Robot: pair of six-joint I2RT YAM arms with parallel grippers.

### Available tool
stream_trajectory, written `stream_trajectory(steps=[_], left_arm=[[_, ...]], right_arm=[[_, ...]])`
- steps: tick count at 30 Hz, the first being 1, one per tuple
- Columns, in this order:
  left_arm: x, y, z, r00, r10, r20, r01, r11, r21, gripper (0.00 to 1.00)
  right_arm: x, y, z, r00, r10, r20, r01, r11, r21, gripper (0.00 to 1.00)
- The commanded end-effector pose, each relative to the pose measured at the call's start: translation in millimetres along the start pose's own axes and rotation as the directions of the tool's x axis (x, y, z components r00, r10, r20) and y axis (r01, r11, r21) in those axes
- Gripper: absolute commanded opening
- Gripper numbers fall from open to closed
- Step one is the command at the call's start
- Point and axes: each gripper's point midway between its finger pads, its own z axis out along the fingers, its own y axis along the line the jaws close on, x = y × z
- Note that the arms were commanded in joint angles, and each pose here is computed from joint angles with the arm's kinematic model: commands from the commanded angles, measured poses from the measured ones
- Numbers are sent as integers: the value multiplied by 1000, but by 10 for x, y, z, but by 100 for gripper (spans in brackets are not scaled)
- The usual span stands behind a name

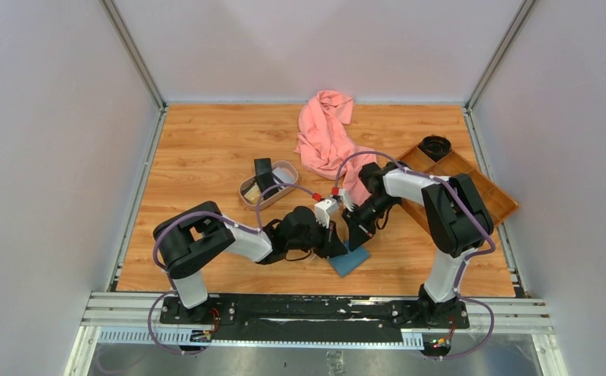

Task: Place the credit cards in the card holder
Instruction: Close the card holder at the center of the board.

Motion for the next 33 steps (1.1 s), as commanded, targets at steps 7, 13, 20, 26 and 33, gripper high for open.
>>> stream_trajectory(steps=[7, 13, 20, 26, 33], left_arm=[[-31, 47, 54, 1000, 4, 30, -3, 999, -40, 0], [-78, 38, 35, 999, 2, 49, 0, 999, -48, 0], [-97, -11, 58, 999, -2, 47, 3, 1000, -30, 0], [-77, -26, 95, 999, -5, 40, 6, 1000, -28, 0], [-64, -40, 112, 999, -7, 38, 8, 1000, -27, 0]], right_arm=[[89, -57, 44, 998, 19, -55, -18, 1000, 17, 0], [85, -62, 42, 998, 19, -54, -19, 1000, 18, 0], [84, -62, 39, 998, 21, -53, -20, 1000, 19, 0], [89, -64, 44, 998, 22, -56, -21, 1000, 18, 0], [84, -63, 43, 998, 22, -56, -21, 1000, 19, 0]])
